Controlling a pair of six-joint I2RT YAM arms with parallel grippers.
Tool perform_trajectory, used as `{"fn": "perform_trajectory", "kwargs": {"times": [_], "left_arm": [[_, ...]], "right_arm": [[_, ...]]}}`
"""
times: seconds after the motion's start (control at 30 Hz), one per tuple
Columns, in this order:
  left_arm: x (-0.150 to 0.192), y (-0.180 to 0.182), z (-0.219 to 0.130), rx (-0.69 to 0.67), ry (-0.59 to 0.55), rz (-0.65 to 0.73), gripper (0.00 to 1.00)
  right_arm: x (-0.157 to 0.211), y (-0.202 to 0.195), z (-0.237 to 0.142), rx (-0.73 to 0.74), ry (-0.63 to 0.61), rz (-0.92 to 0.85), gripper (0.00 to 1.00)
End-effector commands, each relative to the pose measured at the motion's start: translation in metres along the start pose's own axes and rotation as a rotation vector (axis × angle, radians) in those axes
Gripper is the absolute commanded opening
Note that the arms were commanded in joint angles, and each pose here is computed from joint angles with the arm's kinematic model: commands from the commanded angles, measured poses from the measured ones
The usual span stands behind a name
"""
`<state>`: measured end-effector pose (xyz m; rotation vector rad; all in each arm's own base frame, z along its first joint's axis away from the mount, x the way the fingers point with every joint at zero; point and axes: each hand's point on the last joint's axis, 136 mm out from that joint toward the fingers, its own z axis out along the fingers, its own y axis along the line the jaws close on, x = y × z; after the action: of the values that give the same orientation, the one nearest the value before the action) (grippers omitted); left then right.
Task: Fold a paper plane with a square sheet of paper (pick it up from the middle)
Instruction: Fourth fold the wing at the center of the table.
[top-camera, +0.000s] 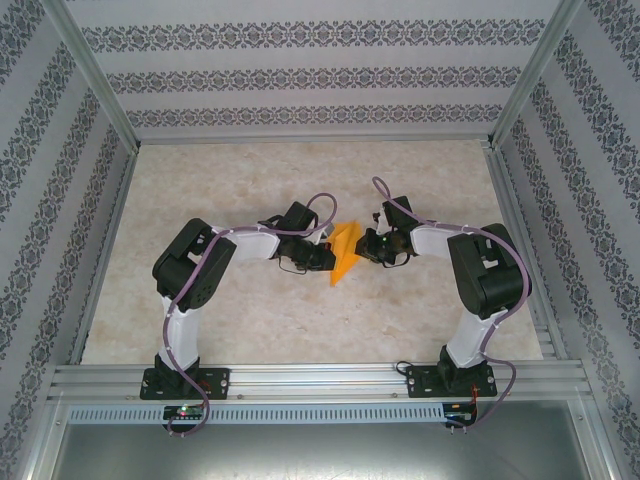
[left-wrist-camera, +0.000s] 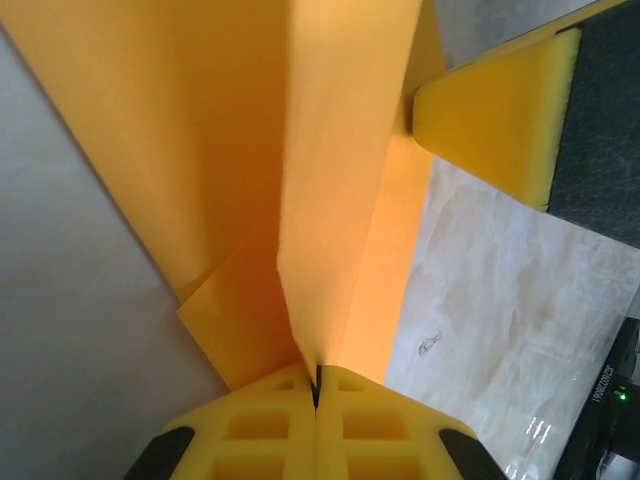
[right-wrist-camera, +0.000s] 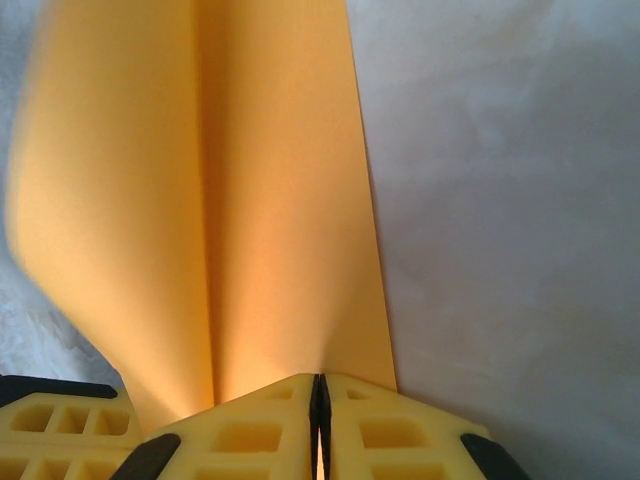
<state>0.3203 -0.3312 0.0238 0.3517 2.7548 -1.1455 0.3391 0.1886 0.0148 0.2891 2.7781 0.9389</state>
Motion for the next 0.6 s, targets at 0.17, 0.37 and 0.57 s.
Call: {"fn": "perform_trajectory", "kwargs": {"times": [0.17,0.37,0.57], "left_arm": [[-0.003,0.002,-0.010,-0.005,-0.032,-0.006,0.05],[0.000,0.007,-0.010,-0.014,-0.031,-0.011,0.05],[0.003,0.012,-0.009,-0.028,-0.025,-0.015,0.05]], "right_arm": [[0.023,-0.019,0.004,0.075,0.054,0.014,0.12],[0.021,-0.017,0.002,0.078,0.050,0.009,0.11],[0.022,-0.016,0.001,0.077,0.049,0.007,0.11]]}}
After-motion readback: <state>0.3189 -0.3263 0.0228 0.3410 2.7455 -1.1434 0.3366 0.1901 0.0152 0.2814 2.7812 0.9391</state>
